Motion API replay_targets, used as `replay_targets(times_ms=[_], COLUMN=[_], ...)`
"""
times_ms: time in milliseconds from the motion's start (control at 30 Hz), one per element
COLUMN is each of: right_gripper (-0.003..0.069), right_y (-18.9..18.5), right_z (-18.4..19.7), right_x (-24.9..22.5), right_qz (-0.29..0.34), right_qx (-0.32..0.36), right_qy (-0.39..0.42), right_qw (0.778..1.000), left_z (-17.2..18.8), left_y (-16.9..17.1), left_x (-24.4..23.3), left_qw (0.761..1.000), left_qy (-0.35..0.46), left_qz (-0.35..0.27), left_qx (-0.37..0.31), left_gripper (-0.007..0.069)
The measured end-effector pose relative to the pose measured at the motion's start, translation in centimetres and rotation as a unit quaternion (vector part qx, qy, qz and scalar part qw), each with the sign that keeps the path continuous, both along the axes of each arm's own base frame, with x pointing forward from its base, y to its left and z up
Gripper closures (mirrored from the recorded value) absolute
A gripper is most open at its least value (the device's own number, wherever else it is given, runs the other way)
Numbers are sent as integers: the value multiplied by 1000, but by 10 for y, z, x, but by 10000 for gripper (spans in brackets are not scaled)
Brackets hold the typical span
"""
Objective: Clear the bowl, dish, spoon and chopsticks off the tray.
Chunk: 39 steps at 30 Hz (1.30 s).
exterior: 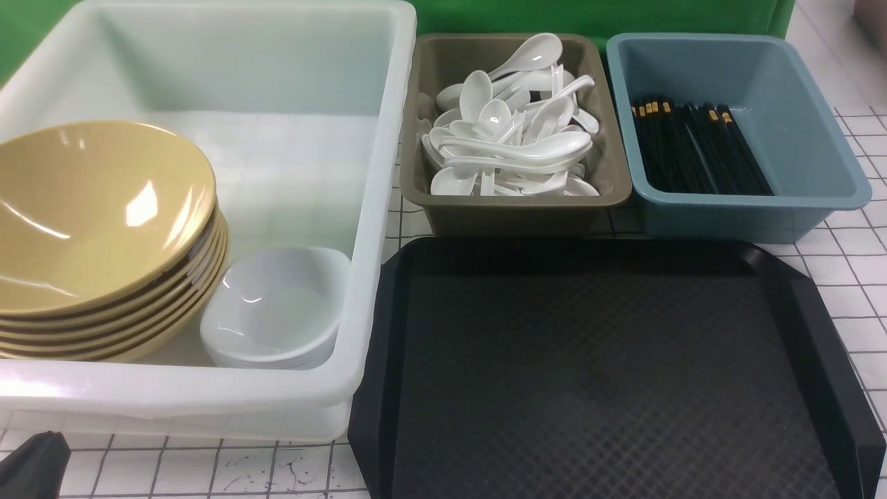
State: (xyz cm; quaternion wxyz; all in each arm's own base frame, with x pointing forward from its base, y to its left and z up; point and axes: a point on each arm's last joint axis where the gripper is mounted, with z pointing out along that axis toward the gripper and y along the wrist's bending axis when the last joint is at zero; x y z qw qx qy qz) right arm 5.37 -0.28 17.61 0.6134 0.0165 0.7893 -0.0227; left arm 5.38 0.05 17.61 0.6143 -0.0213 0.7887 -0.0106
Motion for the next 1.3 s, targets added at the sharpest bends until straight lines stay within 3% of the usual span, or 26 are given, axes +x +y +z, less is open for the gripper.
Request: replay_targets(times_ms=[1300], right_gripper=[559], right_y=[0], right_z=[0], right_x=[0], right_qz=[0], right_qx=[0], right_qy=[0], right_qw=[1000], left_z=[0], left_y=[0], left_x=[0], left_qw=[1000], left_qy=[0], left_qz=[0], left_qx=[1], left_gripper=[637])
